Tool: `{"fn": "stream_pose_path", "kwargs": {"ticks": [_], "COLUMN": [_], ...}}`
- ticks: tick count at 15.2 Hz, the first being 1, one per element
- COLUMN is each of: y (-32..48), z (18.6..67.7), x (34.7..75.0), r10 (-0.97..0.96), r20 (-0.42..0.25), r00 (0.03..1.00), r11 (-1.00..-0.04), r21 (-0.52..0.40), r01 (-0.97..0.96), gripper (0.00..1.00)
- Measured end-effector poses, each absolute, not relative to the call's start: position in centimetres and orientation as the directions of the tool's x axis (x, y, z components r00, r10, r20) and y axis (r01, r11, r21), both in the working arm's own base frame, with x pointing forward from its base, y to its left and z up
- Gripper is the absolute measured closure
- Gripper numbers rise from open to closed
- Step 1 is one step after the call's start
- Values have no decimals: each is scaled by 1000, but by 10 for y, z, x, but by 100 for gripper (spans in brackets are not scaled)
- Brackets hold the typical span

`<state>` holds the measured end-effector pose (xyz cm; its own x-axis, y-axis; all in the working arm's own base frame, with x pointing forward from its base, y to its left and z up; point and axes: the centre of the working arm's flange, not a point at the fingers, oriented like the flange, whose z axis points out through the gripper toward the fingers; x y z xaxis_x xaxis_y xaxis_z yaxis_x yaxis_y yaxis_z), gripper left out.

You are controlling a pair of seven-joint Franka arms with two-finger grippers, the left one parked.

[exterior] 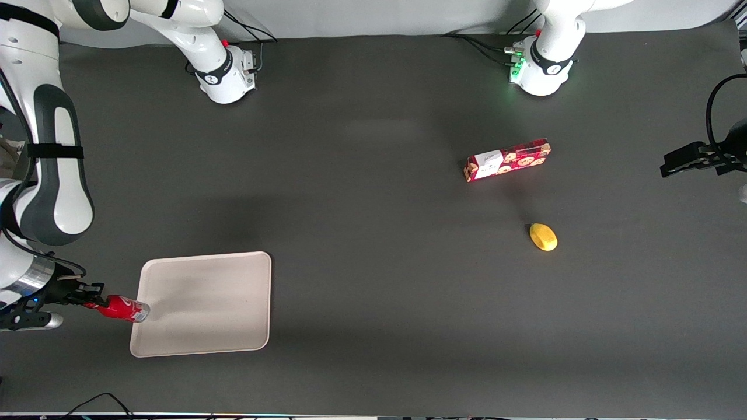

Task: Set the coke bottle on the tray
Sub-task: 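Lift the bottle and carry it over the white tray, then lower the bottle onto the tray and open the right gripper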

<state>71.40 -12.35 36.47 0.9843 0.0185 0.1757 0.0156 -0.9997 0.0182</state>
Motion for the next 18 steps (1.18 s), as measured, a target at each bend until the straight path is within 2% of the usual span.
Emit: {"fn": "stream_pose_path", "kwargs": {"ticks": [15, 16, 18], "y": [-119, -119, -119], "z": [327, 325, 324], "x": [716, 716, 717], "r10": [27, 27, 33], "r20": [138, 136, 137], "r00": [990, 990, 990], "r11": [-1000, -1000, -999], "r21": [10, 9, 11], "r01": [26, 26, 32], "gripper": [68, 67, 53]}}
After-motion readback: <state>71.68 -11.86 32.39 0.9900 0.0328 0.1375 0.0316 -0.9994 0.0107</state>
